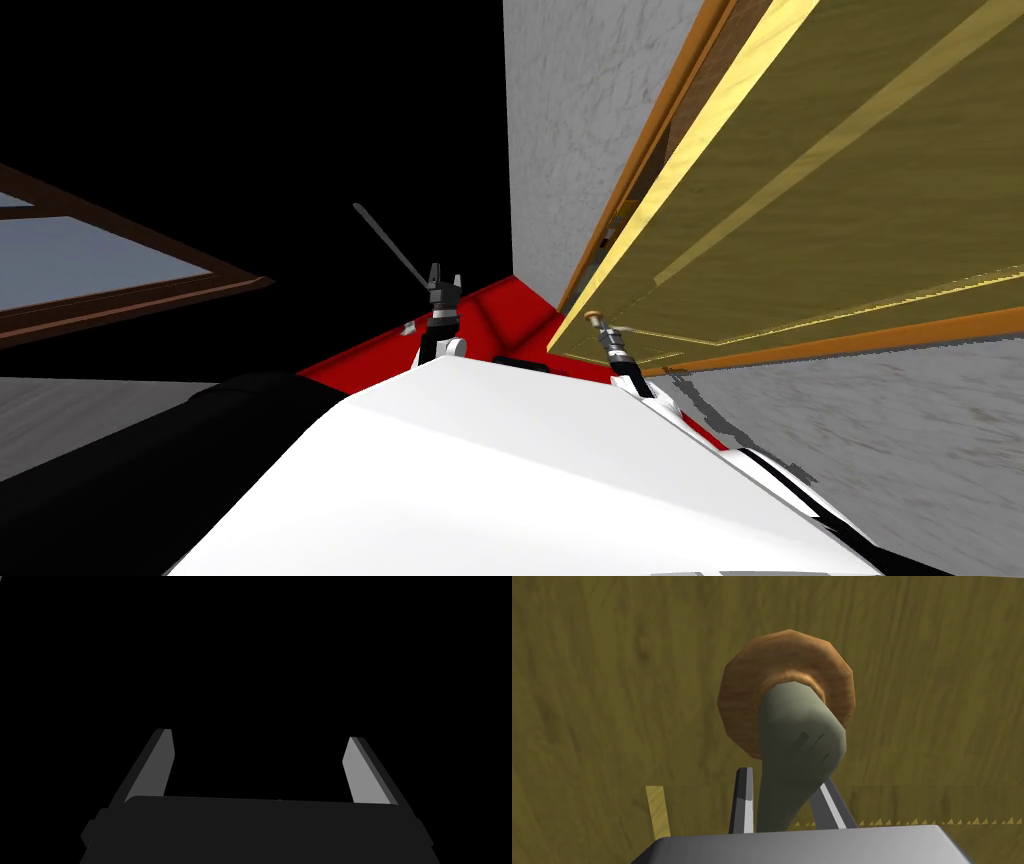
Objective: Pull the door open
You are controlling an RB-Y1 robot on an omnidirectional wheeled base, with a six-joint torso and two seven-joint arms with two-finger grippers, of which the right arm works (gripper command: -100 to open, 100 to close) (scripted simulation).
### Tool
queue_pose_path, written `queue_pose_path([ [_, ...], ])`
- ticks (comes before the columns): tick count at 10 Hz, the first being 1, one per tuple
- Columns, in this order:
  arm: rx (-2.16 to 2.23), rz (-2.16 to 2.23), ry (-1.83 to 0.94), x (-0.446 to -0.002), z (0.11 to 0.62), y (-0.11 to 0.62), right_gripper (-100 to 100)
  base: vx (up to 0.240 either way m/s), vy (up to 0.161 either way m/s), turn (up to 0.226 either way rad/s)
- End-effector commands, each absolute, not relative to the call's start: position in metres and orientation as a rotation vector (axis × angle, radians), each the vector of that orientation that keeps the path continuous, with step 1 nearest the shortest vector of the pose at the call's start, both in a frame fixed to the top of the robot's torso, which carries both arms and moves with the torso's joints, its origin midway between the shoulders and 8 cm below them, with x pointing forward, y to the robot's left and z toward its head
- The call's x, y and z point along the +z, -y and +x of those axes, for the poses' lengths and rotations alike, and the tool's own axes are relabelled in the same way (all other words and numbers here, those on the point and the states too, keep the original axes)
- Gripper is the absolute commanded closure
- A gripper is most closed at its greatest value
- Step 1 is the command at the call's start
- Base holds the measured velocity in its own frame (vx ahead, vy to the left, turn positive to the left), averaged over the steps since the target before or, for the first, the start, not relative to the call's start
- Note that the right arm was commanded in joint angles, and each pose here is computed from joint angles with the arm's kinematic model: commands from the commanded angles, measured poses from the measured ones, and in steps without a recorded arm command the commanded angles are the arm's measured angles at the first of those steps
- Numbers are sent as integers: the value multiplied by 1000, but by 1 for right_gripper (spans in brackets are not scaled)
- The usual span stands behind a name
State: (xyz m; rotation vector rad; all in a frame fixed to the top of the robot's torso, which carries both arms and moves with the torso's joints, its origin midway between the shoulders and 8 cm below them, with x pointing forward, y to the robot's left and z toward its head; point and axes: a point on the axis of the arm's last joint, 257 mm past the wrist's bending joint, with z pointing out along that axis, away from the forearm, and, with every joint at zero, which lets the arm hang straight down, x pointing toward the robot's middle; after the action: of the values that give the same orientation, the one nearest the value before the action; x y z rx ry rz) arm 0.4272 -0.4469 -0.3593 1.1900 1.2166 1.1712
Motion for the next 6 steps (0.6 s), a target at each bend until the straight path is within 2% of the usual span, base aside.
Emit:
queue_pose_path([
  [1, 1186, 1178, -1231, -357, 420, 447, 100, -229, -65, 83],
  [3, 1192, 1179, -1238, -359, 418, 444, 100, -146, -42, 40],
  [6, 1211, 1167, -1259, -361, 399, 447, 100, -157, -57, 139],
])
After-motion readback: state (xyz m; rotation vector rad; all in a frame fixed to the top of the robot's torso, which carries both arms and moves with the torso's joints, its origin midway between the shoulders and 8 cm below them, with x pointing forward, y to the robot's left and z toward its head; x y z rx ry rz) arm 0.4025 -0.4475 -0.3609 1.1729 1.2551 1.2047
